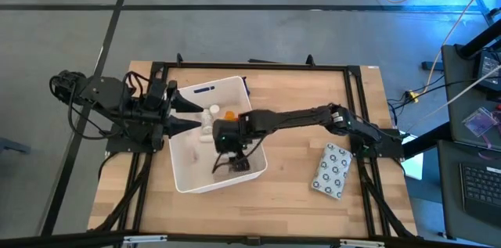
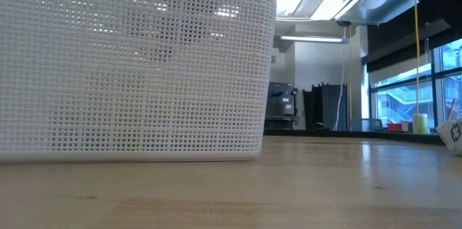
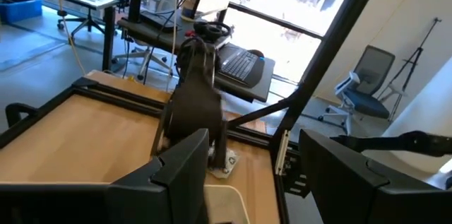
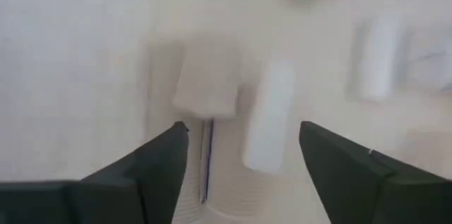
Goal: Pick & place medical supplies in basket/bin
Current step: Adjust the white bin
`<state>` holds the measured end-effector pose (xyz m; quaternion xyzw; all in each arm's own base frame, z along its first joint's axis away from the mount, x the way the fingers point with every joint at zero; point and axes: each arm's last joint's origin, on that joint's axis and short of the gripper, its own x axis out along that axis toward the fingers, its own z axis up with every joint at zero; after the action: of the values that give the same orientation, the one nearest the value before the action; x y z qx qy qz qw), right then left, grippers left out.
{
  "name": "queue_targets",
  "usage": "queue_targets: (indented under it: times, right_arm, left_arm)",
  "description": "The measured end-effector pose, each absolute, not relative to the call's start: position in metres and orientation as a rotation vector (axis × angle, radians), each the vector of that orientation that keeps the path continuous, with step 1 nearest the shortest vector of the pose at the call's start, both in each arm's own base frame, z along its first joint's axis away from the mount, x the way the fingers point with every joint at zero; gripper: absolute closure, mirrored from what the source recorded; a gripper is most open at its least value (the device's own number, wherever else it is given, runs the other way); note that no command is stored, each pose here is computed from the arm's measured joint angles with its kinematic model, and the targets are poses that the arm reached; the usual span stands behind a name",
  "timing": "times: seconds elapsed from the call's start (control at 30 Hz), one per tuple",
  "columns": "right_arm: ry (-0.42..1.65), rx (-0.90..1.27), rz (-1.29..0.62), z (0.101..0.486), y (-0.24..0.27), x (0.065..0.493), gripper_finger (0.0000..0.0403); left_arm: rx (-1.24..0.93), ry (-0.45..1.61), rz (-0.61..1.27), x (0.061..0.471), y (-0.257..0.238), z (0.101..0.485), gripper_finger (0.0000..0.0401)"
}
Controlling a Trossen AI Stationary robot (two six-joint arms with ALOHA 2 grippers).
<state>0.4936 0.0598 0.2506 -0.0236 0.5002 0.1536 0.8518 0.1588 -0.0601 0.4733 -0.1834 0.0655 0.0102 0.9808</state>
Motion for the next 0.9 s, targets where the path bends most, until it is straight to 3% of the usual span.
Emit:
queue_targets:
  times: [0.37,0.6,0.9]
  right_arm:
    - [0.873,0.035,0.300,0.354,0.071,0.451,0.0124]
    - [0.865,0.281,0.255,0.413,0.101,0.395,0.0124]
    - [0.930,0.329,-0.063,0.432,0.171,0.316,0.0124]
  left_arm:
    - [-0.323,0.105,0.011,0.169,-0.065,0.474,0.0187]
    - [-0.269,0.069,-0.025,0.199,-0.080,0.471,0.0187]
    - [-0.168,0.089,-0.018,0.274,-0.113,0.437,0.0211]
